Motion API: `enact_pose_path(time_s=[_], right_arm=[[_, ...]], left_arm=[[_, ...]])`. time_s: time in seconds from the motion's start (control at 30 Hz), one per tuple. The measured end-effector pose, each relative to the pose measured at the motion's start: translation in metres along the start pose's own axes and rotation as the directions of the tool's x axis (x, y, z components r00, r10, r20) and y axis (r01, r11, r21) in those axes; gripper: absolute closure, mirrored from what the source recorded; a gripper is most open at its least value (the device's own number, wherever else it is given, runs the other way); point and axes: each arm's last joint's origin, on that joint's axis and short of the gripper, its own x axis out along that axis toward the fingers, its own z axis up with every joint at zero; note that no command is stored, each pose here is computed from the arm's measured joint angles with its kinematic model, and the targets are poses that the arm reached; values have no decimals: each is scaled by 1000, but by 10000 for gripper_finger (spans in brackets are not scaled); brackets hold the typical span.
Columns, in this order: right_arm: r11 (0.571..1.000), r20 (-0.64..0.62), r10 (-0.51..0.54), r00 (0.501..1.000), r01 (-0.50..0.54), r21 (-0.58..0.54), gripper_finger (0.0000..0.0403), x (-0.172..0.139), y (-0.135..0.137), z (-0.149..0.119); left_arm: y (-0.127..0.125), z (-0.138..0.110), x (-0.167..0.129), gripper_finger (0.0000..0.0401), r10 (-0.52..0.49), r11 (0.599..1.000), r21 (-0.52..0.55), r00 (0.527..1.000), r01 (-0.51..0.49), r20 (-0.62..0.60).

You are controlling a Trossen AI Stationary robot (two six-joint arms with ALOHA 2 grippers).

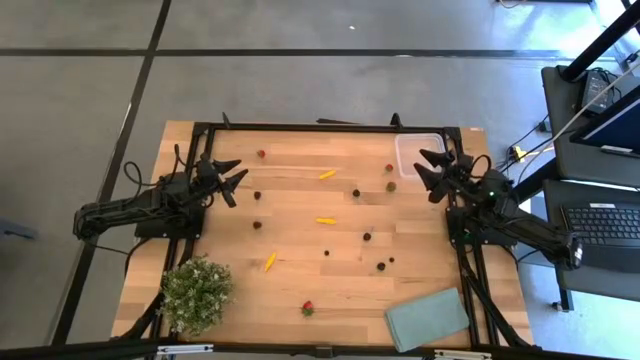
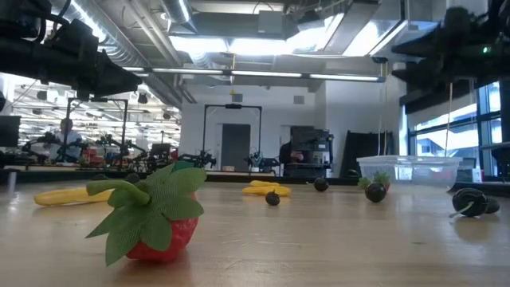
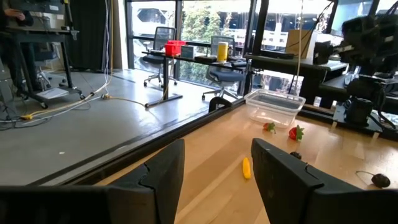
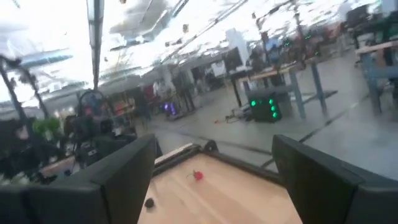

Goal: Pick and placing Produce into tupperware
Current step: Put the red strawberry into the transparent bin

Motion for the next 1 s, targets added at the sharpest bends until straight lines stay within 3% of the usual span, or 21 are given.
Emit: enact_pose_path(time_s=[0.13,0.3,0.5,0.7,0.8,1.0], right_arm=[[997,-150,-29,988,18,-76,79,7,7,19],[964,-339,-72,938,-22,-266,79,32,19,42],[822,-436,-157,886,-128,-556,79,73,27,58],[854,-496,-173,851,-121,-506,79,106,32,65],[855,-609,-216,763,-153,-495,79,116,31,61],[878,-846,-280,453,-237,-417,79,132,26,38]], left_arm=[[0,0,0,222,0,1000,0,1000,0,1],[0,0,0,222,0,1000,0,1000,0,1],[0,0,0,222,0,1000,0,1000,0,1],[0,0,0,222,0,1000,0,1000,0,1],[0,0,0,222,-1,1000,0,1000,1,1],[0,0,0,222,0,1000,0,1000,0,1]])
